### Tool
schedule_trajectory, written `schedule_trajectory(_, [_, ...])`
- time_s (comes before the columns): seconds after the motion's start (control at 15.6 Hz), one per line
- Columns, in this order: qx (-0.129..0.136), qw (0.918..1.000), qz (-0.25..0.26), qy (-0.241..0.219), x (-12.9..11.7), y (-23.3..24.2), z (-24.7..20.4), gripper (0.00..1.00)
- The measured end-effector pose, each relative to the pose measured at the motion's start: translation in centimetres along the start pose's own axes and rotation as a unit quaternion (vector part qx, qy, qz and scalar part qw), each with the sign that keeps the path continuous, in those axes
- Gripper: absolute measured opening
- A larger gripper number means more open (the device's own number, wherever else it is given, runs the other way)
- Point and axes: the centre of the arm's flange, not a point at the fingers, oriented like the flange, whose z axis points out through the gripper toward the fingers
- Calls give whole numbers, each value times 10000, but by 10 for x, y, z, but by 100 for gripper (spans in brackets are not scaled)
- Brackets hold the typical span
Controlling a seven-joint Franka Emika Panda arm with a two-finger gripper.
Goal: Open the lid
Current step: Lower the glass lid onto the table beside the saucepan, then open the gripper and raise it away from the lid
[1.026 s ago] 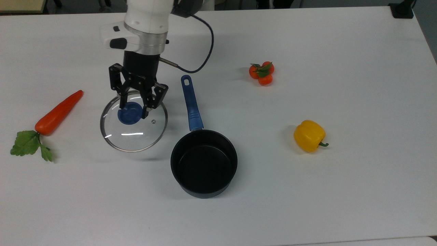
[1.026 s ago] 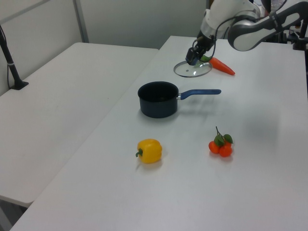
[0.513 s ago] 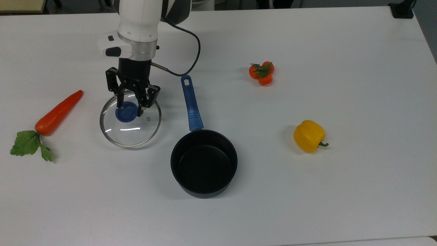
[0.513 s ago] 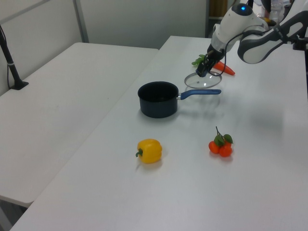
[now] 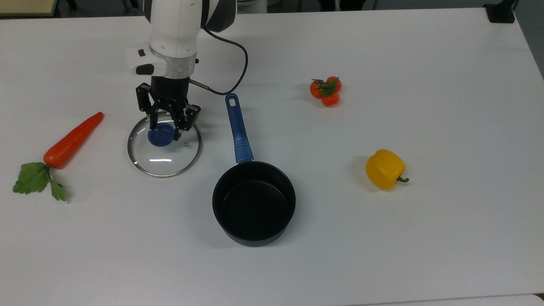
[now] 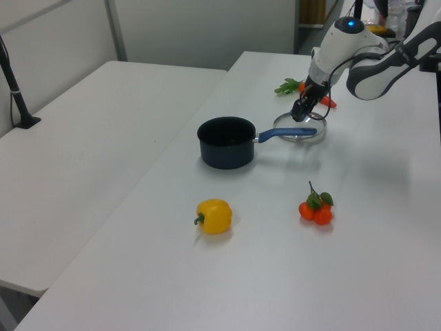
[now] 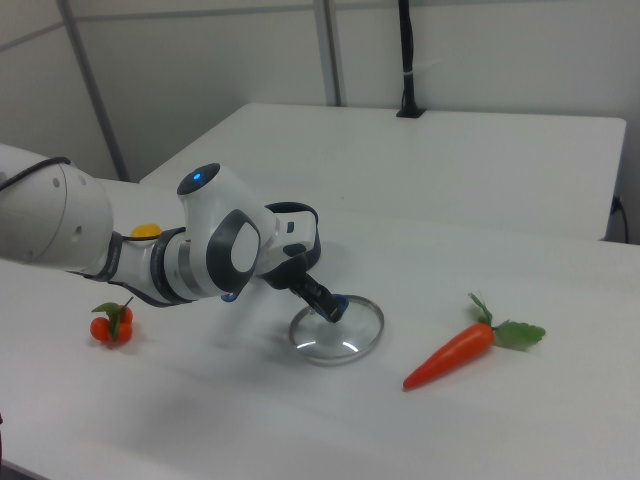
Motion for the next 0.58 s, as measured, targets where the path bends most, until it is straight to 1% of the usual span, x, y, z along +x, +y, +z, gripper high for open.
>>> schedule_trajectory(0.58, [41, 10000, -26, -59, -6, -14, -3, 60])
